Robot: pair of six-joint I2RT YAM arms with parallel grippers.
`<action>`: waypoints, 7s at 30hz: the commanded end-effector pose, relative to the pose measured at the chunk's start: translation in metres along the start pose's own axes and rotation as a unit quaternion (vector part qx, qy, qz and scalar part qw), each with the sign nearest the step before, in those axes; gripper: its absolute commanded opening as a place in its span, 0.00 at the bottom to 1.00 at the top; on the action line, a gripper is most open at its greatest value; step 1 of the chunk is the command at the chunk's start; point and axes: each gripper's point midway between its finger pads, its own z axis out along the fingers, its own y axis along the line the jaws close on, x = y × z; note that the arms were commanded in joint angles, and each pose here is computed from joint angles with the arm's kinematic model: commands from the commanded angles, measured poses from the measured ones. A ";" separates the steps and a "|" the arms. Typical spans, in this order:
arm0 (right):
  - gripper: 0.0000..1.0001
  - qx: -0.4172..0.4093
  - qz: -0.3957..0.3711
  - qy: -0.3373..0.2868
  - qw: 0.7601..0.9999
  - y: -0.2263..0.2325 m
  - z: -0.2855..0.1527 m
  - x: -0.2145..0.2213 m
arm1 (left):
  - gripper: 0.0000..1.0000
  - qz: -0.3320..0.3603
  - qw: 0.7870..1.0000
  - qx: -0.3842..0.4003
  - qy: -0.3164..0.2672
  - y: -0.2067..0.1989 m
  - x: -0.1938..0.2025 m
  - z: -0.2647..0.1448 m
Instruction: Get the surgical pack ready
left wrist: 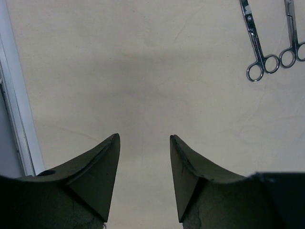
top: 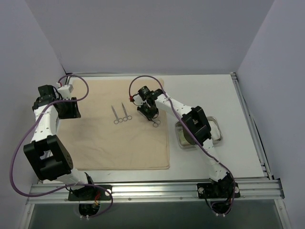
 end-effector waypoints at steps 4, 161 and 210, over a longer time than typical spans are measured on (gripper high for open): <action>0.00 0.047 -0.031 0.016 0.998 0.000 -0.016 0.001 | 0.56 0.012 1.000 0.006 -0.008 -0.001 -0.005 0.001; 0.38 0.090 0.233 -0.249 0.936 0.044 0.012 -0.148 | 0.64 0.015 0.997 -0.074 -0.006 0.003 0.022 -0.046; 0.00 0.102 0.134 -0.277 0.946 0.068 -0.066 -0.134 | 0.64 0.026 0.998 -0.055 0.001 0.001 0.027 -0.036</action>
